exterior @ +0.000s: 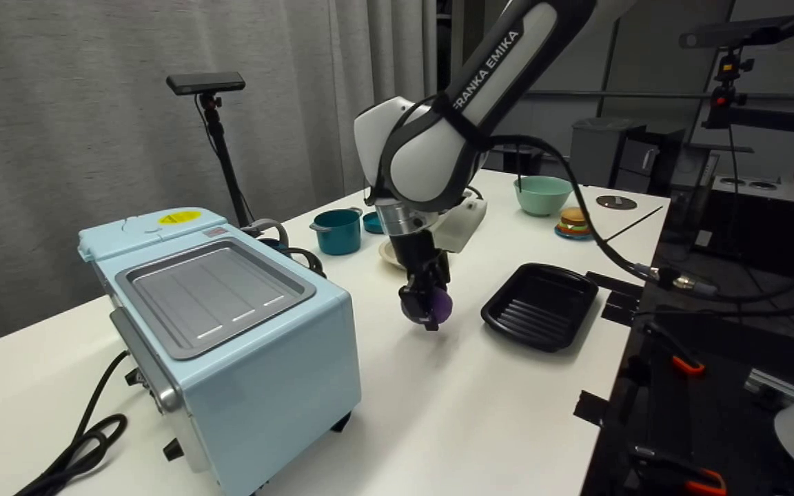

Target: Remove the purple plush toy from the plate

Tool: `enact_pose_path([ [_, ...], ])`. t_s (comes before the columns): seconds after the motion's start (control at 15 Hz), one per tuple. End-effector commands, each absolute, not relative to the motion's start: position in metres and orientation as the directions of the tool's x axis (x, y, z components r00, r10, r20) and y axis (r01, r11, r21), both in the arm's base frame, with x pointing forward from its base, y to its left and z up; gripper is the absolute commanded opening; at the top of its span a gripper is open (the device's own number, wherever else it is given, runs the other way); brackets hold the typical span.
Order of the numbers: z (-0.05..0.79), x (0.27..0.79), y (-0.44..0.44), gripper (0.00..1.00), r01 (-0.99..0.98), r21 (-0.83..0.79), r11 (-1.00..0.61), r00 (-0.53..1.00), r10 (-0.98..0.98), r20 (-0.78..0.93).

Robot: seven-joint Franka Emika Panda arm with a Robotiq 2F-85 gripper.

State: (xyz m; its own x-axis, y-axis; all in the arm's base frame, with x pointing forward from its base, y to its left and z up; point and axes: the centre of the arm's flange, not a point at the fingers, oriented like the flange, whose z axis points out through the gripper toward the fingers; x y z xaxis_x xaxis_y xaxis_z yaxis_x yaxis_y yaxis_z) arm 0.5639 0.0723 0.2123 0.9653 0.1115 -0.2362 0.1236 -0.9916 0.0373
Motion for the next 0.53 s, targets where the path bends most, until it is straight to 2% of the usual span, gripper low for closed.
enact_pose_path([
  [0.0, 0.23, 0.564, 0.069, 0.87, 0.113, 0.048, -0.992, 0.979, 0.103, -0.176],
  [0.13, 0.241, 0.568, 0.068, 0.99, 0.104, 0.036, -0.994, 0.984, 0.097, -0.152],
  [0.47, 0.279, 0.575, 0.064, 1.0, 0.077, 0.005, -0.997, 0.994, 0.077, -0.084],
])
